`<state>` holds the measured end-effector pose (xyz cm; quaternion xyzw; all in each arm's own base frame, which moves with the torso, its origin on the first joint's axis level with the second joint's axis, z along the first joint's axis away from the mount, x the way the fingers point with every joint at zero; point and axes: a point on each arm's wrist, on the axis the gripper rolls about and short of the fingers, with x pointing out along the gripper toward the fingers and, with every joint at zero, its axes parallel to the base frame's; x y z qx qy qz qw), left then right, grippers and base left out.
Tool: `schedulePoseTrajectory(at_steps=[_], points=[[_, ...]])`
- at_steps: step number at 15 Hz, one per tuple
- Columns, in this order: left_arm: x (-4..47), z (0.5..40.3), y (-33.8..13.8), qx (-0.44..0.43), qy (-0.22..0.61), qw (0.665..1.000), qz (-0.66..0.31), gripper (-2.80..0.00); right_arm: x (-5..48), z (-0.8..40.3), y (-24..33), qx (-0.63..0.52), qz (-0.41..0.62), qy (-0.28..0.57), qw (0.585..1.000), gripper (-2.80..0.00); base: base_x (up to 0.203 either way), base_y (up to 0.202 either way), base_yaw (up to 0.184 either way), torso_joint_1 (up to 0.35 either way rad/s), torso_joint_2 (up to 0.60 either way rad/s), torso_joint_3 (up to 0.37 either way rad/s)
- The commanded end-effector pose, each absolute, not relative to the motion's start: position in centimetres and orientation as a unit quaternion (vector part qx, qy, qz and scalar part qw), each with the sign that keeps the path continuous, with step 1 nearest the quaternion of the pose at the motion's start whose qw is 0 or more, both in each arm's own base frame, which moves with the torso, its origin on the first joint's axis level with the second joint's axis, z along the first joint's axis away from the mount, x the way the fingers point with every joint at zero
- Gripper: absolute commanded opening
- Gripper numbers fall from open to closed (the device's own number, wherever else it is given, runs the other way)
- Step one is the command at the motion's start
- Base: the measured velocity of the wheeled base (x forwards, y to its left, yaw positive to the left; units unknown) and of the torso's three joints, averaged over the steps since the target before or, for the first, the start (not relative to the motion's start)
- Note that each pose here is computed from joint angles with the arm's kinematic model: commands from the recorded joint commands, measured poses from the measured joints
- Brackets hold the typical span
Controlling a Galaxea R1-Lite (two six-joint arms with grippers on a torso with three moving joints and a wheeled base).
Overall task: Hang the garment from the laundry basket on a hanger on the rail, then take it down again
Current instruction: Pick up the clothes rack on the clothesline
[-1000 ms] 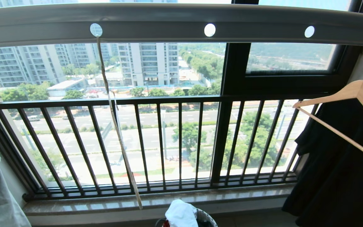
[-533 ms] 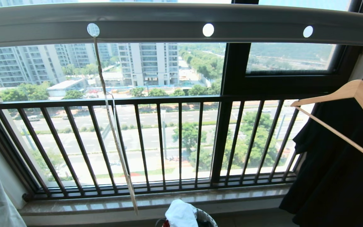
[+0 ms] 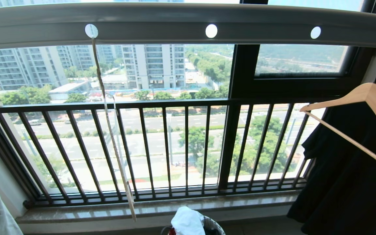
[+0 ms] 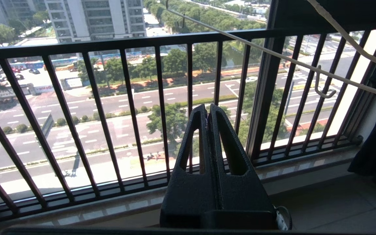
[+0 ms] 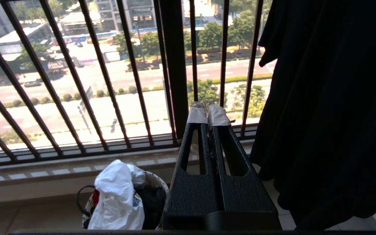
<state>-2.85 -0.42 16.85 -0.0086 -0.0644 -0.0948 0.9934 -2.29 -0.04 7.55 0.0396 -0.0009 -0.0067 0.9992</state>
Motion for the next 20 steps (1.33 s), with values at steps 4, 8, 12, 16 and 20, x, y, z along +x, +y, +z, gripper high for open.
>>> schedulePoseTrajectory(at_steps=[4,8,12,16,20], points=[[4.6,25.6,-1.0,-0.029,0.04,0.974,-0.219,-2.8,-2.3,7.5,0.0,0.04,-0.007,0.0,0.999,-2.8,0.0,0.0,0.0,0.0,0.0,0.0],[8.5,31.1,-2.7,-0.063,0.077,0.945,-0.313,0.0,-2.3,7.5,0.0,0.04,-0.007,0.0,0.999,-2.8,0.0,0.0,0.0,0.0,0.0,0.0],[9.9,33.6,-4.1,-0.081,0.178,0.925,-0.325,0.0,-2.3,7.5,0.0,0.04,-0.006,0.001,0.999,-2.8,0.0,0.0,0.0,0.0,0.0,0.0],[14.3,33.2,-7.5,-0.069,0.26,0.934,-0.236,0.0,-2.3,7.5,0.0,0.04,-0.007,0.001,0.999,-2.8,0.0,0.0,0.0,0.0,0.0,0.0],[15.9,33.7,-11.5,-0.063,0.271,0.934,-0.226,0.0,-2.3,7.5,0.0,0.04,-0.007,0.0,0.999,-2.8,0.0,0.0,0.0,0.0,0.0,0.0]])
